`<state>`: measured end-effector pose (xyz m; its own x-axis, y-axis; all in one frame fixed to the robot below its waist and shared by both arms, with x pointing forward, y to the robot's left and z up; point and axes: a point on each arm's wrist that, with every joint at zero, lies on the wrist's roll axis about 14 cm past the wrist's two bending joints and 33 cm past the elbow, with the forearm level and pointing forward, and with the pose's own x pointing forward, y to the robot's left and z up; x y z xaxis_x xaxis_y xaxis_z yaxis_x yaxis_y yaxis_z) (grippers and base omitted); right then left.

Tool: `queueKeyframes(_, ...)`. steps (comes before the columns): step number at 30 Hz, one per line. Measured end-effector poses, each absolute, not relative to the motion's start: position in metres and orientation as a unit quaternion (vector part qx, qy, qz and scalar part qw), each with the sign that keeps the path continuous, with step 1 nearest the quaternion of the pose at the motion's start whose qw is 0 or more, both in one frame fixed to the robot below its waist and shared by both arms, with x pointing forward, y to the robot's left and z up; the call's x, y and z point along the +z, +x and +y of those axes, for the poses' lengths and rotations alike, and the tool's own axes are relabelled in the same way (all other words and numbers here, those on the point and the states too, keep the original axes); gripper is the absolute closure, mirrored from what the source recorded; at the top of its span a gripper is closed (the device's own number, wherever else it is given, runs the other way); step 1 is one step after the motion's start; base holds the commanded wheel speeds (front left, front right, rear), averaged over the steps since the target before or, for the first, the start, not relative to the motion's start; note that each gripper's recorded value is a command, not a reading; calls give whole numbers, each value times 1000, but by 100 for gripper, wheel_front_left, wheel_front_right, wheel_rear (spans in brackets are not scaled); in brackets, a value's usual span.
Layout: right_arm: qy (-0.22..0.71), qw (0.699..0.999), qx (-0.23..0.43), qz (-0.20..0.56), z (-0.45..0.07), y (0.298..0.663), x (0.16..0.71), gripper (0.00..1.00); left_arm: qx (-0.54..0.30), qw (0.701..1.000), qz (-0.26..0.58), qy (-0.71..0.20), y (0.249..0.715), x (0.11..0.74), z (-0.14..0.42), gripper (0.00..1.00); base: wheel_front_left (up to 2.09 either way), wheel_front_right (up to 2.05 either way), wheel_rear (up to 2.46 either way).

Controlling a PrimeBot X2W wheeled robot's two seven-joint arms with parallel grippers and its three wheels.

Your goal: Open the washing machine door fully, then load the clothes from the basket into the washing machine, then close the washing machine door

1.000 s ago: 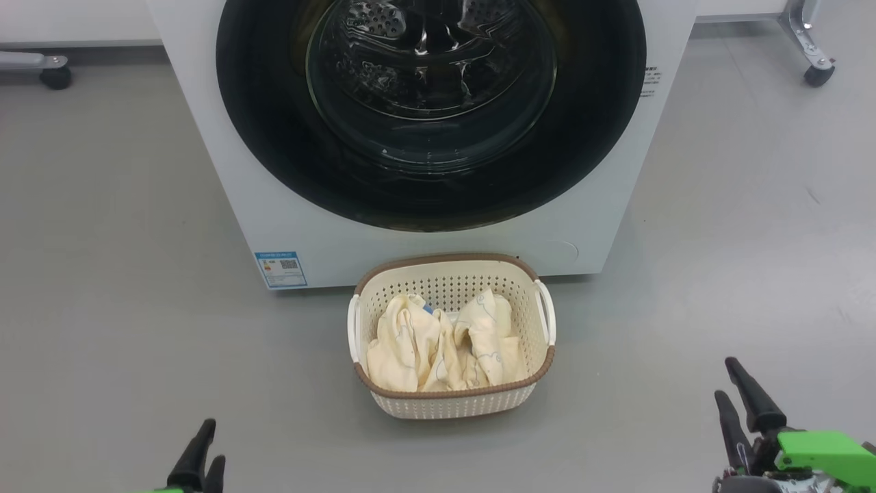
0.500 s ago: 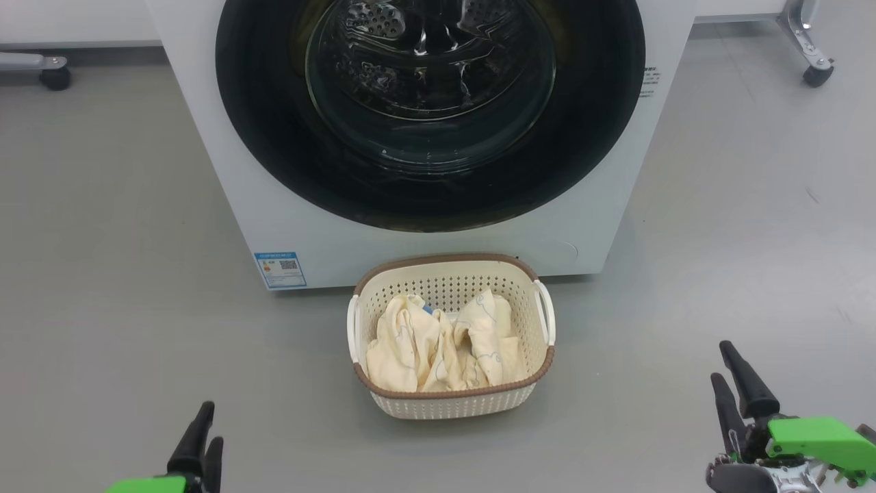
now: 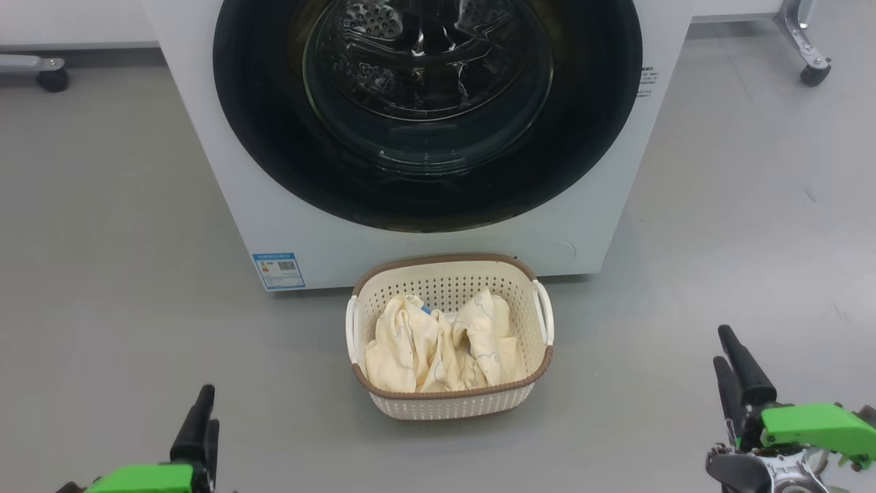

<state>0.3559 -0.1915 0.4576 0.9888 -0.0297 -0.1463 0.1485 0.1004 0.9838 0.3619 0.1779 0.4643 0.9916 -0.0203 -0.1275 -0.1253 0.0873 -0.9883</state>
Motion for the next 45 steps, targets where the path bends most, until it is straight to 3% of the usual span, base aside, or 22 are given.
queueKeyframes(33,491,871,-9,25,-184,369,485,0,-9,843,34,-536,370,487,168,0,0,0,0)
queueKeyframes(45,405,914,10,26,-178,369,486,0,-30,898,30,-438,371,490,165,0,0,0,0)
